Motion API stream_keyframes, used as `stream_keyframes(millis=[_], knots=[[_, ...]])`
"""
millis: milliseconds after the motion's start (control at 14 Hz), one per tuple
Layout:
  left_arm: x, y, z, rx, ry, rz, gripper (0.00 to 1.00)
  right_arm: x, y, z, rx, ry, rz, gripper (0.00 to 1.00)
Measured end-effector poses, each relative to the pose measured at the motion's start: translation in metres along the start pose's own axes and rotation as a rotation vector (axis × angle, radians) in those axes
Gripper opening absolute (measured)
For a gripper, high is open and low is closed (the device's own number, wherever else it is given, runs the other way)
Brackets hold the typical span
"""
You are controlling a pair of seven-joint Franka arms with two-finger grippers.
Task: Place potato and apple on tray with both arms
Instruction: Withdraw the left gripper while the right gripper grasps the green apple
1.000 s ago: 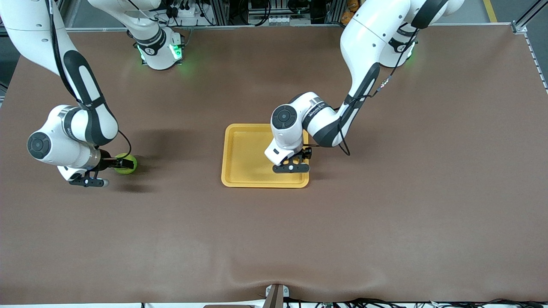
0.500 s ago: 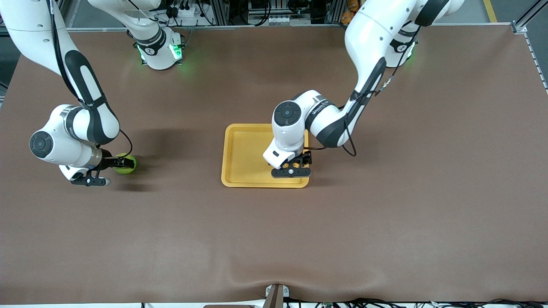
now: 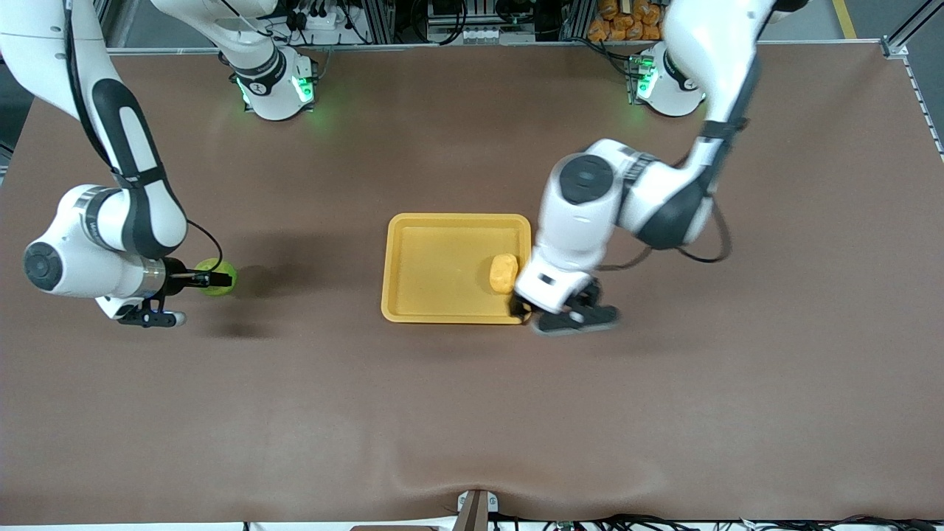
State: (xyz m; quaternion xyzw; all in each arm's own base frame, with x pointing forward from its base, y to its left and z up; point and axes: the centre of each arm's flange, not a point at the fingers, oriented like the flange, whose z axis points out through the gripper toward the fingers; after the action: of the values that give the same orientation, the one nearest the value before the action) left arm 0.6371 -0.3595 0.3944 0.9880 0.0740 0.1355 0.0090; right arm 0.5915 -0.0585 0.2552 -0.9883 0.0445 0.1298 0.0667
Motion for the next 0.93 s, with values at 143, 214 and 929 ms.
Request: stream_keyframes(millis=[143,214,929], knots=[[0.028,-0.04,-0.004,0.021,0.002,0.004,1.0,0.001,-0.016,-0.003,-0.003,-0.011,0.022,0.86],[0.041,-0.059,-0.008,0.029,0.006,0.001,1.0,0.001,-0.025,-0.002,-0.006,-0.016,0.028,0.86],[0.082,-0.204,-0.093,0.122,-0.153,0.106,1.0,-0.017,-0.162,0.013,-0.067,-0.033,0.12,0.86]])
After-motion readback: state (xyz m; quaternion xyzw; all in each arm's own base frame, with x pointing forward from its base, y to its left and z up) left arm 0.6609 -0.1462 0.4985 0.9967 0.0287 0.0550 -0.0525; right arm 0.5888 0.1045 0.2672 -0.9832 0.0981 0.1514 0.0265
